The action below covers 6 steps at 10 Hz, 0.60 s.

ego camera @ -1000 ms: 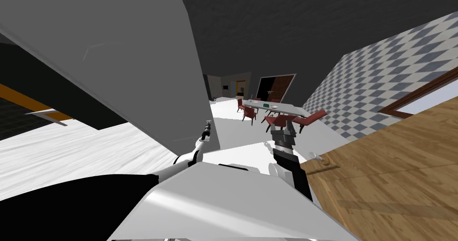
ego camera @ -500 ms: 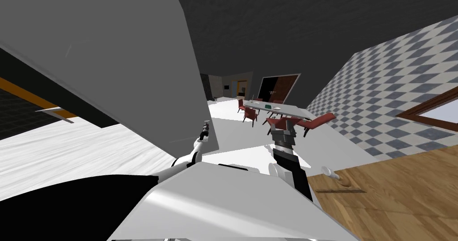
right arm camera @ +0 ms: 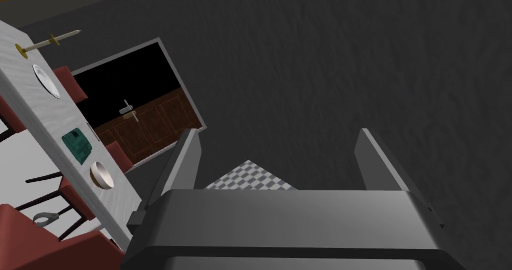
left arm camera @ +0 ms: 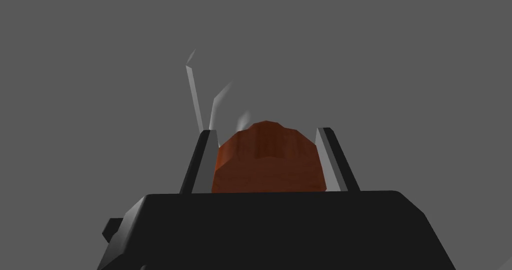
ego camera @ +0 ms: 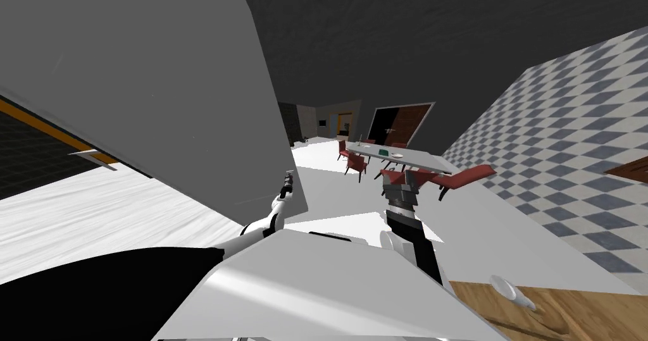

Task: Push the door open

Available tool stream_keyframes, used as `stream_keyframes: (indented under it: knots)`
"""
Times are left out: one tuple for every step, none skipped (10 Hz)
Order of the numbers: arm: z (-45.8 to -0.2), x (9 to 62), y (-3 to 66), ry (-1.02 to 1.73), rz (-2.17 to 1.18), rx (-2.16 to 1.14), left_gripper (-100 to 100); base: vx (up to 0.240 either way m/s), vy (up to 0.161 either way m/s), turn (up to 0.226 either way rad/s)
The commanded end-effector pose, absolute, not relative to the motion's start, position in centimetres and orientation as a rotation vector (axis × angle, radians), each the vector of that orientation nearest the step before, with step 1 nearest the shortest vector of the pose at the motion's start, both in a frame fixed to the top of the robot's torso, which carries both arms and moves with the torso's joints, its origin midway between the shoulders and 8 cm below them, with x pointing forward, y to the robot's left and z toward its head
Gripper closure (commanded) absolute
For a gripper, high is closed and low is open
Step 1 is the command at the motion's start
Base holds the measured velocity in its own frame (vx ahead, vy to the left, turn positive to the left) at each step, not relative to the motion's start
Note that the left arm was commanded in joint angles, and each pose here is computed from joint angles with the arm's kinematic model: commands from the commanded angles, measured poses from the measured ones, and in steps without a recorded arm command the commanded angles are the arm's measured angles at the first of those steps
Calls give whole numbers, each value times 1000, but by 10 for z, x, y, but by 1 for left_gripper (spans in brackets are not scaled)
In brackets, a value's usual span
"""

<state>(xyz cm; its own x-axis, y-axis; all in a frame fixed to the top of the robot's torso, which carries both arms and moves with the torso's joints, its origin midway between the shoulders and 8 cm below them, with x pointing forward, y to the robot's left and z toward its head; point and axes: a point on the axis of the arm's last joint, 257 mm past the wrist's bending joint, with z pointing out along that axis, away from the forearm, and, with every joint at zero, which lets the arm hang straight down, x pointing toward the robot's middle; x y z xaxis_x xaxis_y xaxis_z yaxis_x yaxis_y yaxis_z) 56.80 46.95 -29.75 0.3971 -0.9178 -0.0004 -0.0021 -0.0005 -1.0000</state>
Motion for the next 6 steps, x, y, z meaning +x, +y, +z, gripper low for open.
stream_keyframes:
  knots:
    - [-297, 564, 479, 890, -888, -1383, 100, 164, -9, 47]
    - [-297, 561, 484, 882, -880, -1387, 100, 216, -29, 61]
    - [-297, 558, 490, 873, -871, -1390, 100, 194, -56, 44]
    - [-297, 555, 496, 864, -862, -1395, 100, 196, -40, 56]
    - [-297, 552, 503, 854, -852, -1399, 100, 197, -33, 42]
    - [-297, 548, 510, 843, -842, -1403, 100, 194, -34, 45]
